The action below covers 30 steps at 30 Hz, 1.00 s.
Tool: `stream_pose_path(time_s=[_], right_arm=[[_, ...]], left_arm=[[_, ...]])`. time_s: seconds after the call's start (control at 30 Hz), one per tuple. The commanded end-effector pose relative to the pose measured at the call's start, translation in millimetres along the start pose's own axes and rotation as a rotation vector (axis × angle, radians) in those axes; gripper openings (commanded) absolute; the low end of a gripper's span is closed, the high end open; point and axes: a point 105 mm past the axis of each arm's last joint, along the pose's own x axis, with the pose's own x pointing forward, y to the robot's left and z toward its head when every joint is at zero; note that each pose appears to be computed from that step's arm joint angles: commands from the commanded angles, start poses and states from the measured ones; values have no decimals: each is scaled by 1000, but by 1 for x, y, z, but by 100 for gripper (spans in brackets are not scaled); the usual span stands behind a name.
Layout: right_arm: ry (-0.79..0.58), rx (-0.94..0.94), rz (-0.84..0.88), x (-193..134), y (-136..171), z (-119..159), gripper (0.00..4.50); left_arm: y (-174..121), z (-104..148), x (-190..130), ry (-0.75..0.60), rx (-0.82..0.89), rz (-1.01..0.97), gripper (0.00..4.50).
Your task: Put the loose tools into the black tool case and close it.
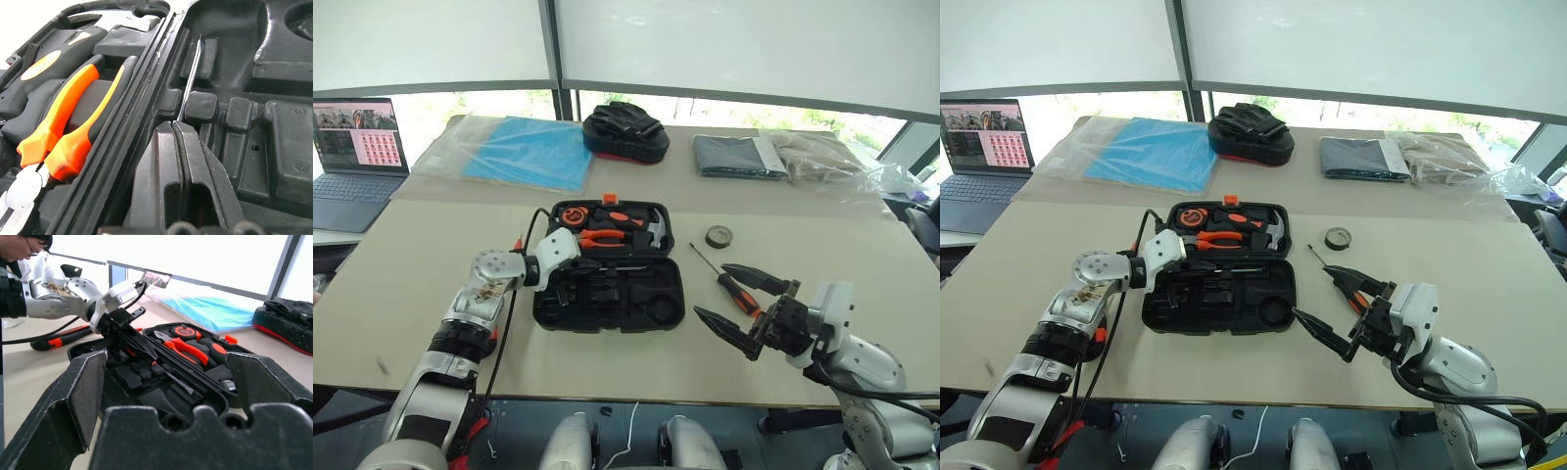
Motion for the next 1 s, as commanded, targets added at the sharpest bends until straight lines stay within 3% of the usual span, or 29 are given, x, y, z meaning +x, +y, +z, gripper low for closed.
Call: stream_pose_path(time_s=[0.03,0.3,0.33,0.53,0.73,1.0], right_arm=[[23,-41,-82,-22,-10,6,450],[181,-58,-310,-85,-15,-24,450],[203,-59,-335,-93,-14,-29,450],[374,-47,-473,-118,-19,-55,450],[365,-59,-354,-61,-54,-36,450],[664,53,-248,-19,-77,-70,450]], left_arm=[[5,46,-42,-270,30,-28,148],[-12,40,-129,-224,-3,-102,435],[-14,35,-138,-199,-6,-89,448],[-26,11,-172,-101,-49,-17,448],[-34,18,-161,-161,-40,-17,448],[-56,41,-136,-271,-77,-159,448]])
